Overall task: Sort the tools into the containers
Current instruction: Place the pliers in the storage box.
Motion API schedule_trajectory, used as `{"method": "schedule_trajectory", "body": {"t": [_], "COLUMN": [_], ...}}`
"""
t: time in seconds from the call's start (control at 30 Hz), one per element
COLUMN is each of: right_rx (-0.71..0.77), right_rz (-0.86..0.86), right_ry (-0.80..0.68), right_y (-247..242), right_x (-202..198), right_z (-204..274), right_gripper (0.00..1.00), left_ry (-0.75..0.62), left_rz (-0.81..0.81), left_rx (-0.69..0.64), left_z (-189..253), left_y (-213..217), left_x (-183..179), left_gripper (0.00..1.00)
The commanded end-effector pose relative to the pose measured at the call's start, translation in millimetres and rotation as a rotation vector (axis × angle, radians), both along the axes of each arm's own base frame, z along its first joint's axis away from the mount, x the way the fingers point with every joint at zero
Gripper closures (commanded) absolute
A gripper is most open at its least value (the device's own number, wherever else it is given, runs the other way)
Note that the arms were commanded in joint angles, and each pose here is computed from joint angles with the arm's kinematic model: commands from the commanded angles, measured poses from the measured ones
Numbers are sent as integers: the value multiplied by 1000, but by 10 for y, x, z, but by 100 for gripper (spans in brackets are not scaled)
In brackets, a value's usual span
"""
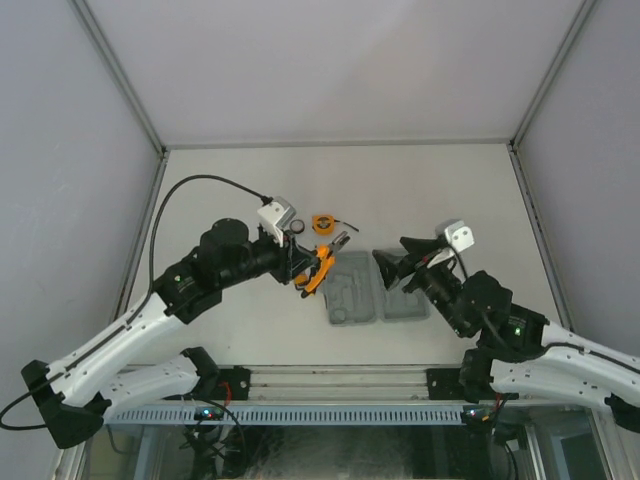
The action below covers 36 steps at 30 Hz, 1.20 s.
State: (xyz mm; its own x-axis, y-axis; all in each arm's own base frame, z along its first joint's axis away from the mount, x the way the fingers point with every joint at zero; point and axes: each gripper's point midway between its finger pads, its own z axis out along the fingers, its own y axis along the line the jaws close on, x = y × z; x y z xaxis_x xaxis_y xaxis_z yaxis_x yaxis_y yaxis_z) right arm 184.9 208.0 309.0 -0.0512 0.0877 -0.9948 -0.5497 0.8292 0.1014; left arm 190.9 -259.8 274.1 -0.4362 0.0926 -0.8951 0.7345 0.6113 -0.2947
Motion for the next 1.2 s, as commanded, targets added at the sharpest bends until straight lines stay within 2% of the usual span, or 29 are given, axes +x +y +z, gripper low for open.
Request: {"method": "schedule_trajectory", "body": {"t": [0.0,0.13,0.43,0.77,1.03,1.17], "right_rx": [506,713,936,955,985,1006], "right_rz": [-51,-91,-59,27,74,71], "right_ry": [310,472,582,743,788,830], "right_y": [57,108,412,932,1136,1172], "right_x": [67,163,290,297,324,355], "right_z": [126,88,205,7,12,-38], "right_gripper": [35,33,25,22,21,27], "left_ry": [-131,-169,-202,-213,-204,-206], "left_rz": [84,128,168,156,136,134], "left_rx": [-171,-214,-233,-237,-245,-253], "left_z": [473,525,541,580,571,575], "left_y": [31,91,117,70,51,75], "left_x": [144,186,266,287,249,219], "left_gripper": [100,100,100,100,100,100]}}
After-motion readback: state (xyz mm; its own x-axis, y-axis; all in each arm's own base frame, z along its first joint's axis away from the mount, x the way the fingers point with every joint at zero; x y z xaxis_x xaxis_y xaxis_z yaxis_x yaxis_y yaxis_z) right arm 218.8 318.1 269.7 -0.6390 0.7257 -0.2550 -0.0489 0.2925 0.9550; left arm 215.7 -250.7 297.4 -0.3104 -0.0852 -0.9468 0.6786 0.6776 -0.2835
